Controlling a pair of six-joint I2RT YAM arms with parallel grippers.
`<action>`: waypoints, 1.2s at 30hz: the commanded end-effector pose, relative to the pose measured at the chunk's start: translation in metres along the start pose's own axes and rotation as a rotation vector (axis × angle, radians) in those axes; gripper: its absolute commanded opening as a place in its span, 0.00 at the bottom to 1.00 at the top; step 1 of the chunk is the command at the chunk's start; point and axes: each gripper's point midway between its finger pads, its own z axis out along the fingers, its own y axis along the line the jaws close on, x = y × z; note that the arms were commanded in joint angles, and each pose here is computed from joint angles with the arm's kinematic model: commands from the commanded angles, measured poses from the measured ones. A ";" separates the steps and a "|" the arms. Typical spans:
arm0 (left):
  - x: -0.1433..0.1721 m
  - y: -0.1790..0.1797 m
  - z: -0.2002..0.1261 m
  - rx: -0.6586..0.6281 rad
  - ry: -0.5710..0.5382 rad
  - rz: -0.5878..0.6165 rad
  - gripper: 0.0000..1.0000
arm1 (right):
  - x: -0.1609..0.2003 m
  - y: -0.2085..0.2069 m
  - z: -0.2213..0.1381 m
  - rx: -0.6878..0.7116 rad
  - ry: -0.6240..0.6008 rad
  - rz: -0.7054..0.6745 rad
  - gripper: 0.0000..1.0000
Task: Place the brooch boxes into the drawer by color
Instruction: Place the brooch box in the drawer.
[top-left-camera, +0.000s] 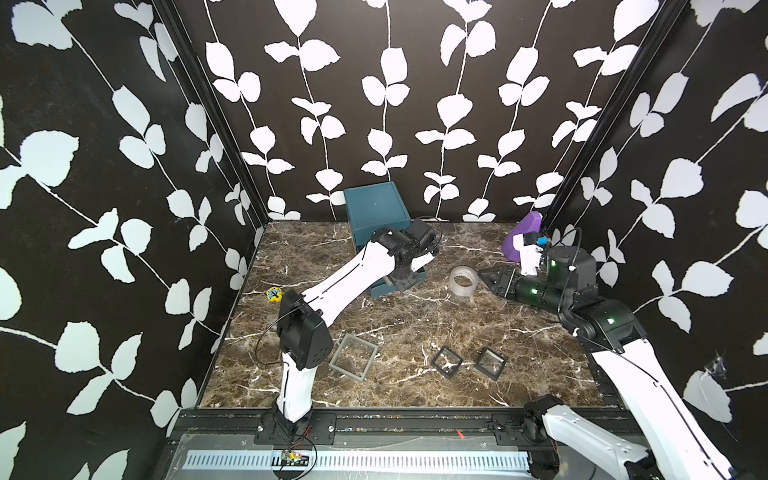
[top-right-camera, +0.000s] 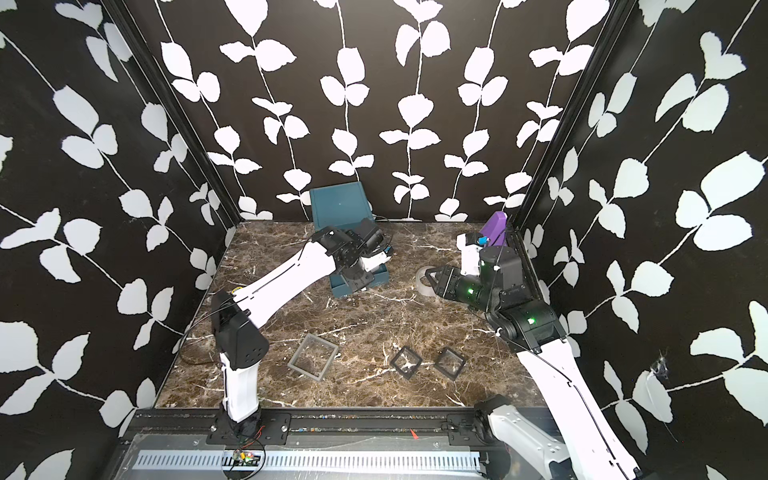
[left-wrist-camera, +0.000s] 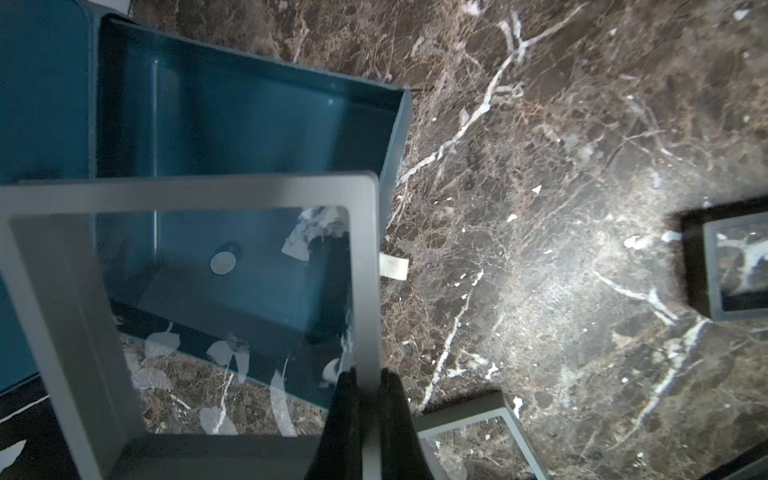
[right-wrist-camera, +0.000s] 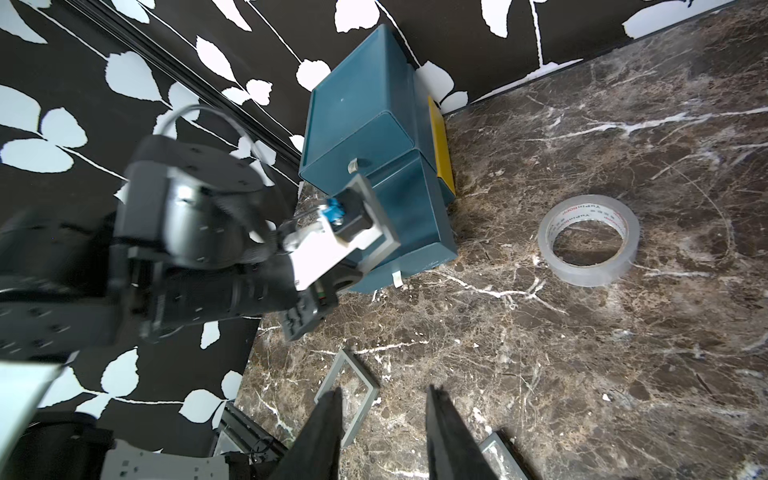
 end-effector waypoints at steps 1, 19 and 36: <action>-0.009 0.012 -0.006 -0.019 -0.045 0.042 0.00 | -0.014 0.011 -0.009 -0.038 -0.056 -0.010 0.36; -0.013 0.028 0.052 -0.003 0.016 0.011 0.00 | -0.007 0.008 -0.006 -0.048 -0.038 0.017 0.36; 0.000 0.025 0.078 0.004 0.096 0.001 0.28 | -0.007 0.007 -0.001 -0.058 -0.026 0.029 0.36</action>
